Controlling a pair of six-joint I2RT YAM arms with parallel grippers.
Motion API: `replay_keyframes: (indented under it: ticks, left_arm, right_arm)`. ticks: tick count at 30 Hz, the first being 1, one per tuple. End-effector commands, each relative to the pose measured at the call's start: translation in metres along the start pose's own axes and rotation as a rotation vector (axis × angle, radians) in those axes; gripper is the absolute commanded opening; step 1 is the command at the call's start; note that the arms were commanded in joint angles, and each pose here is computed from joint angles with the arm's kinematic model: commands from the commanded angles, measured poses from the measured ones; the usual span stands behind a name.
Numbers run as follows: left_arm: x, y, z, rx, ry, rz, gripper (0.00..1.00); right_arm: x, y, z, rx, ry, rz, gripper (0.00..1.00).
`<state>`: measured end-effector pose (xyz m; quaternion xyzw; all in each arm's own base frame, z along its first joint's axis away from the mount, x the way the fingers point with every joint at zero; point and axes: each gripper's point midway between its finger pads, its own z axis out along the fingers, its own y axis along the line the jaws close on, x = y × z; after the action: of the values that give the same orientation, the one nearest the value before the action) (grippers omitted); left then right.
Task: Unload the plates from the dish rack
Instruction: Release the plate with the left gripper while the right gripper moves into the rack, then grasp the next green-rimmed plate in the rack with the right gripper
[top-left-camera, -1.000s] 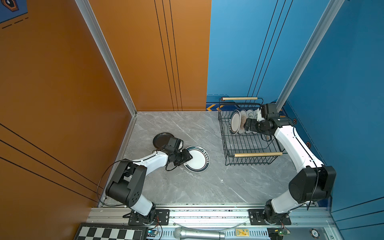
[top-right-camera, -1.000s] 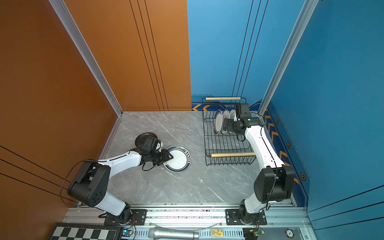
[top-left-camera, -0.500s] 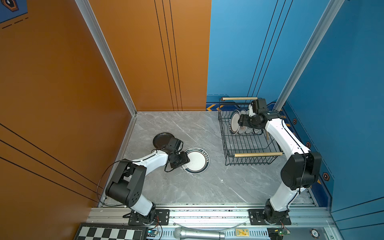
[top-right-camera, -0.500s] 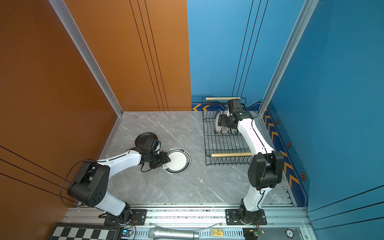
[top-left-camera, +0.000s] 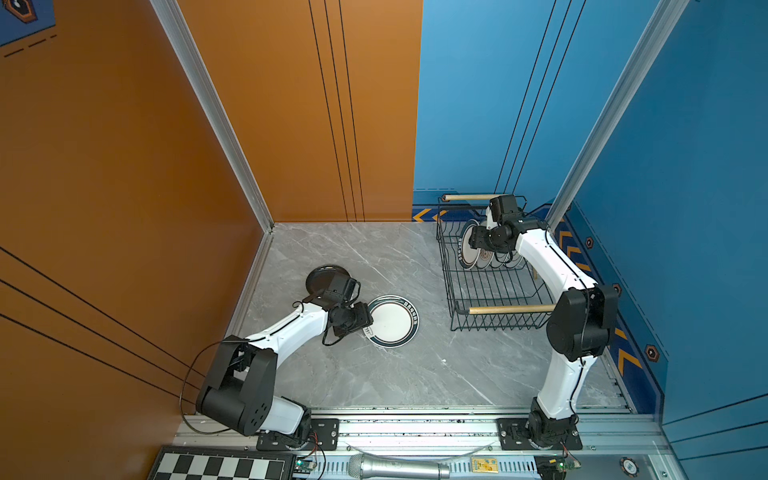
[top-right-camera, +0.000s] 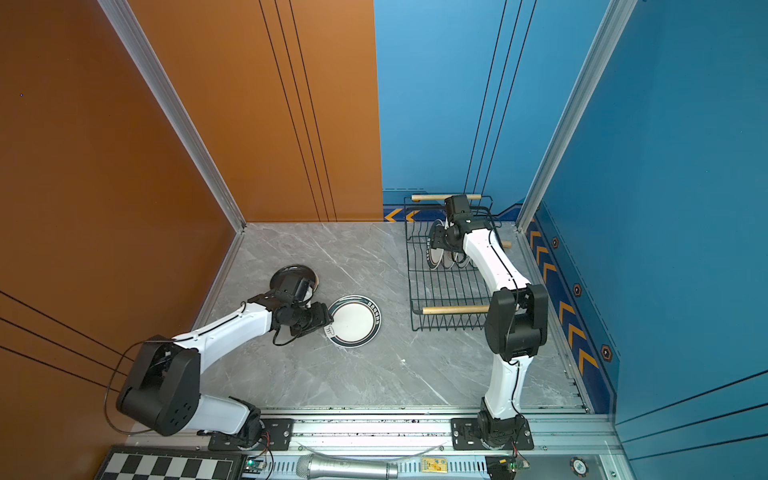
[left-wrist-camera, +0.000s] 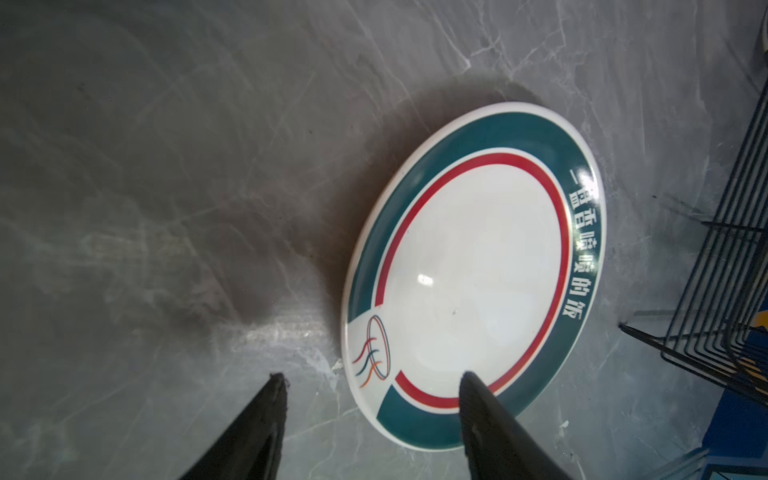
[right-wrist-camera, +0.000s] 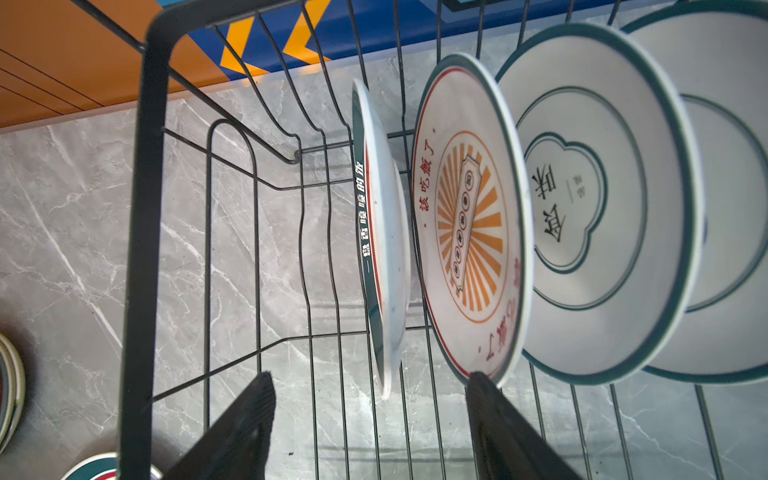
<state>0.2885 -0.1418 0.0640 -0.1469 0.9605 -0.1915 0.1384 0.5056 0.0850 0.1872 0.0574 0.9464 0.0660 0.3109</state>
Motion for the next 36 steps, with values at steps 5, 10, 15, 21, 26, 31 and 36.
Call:
replay_keyframes:
  ticks: [5, 10, 15, 21, 26, 31, 36]
  left_arm:
    - [-0.005, 0.016, -0.028, -0.044, -0.056, -0.005, 0.67]
    - [-0.007, 0.025, -0.039, -0.040, -0.087, -0.032, 0.68]
    - [-0.011, 0.031, -0.050, -0.025, -0.127, -0.062, 0.68]
    - [-0.015, 0.035, -0.063, -0.004, -0.177, -0.086, 0.69]
    - [-0.016, 0.040, -0.069, 0.012, -0.194, -0.112, 0.70]
    - [-0.015, 0.042, -0.067, 0.011, -0.183, -0.120, 0.70]
    - [-0.014, 0.044, -0.065, 0.010, -0.180, -0.125, 0.70]
  right_arm:
    - [-0.011, 0.000, 0.021, 0.028, -0.007, -0.004, 0.67]
    - [-0.010, -0.001, 0.035, 0.038, 0.007, -0.005, 0.65]
    - [-0.005, 0.001, 0.051, 0.041, 0.024, -0.012, 0.61]
    - [-0.005, 0.001, 0.060, 0.059, 0.024, -0.019, 0.54]
    - [-0.003, 0.004, 0.067, 0.060, 0.022, -0.026, 0.46]
    - [-0.002, 0.007, 0.067, 0.066, 0.021, -0.036, 0.36]
    - [0.002, 0.007, 0.069, 0.071, 0.027, -0.046, 0.28]
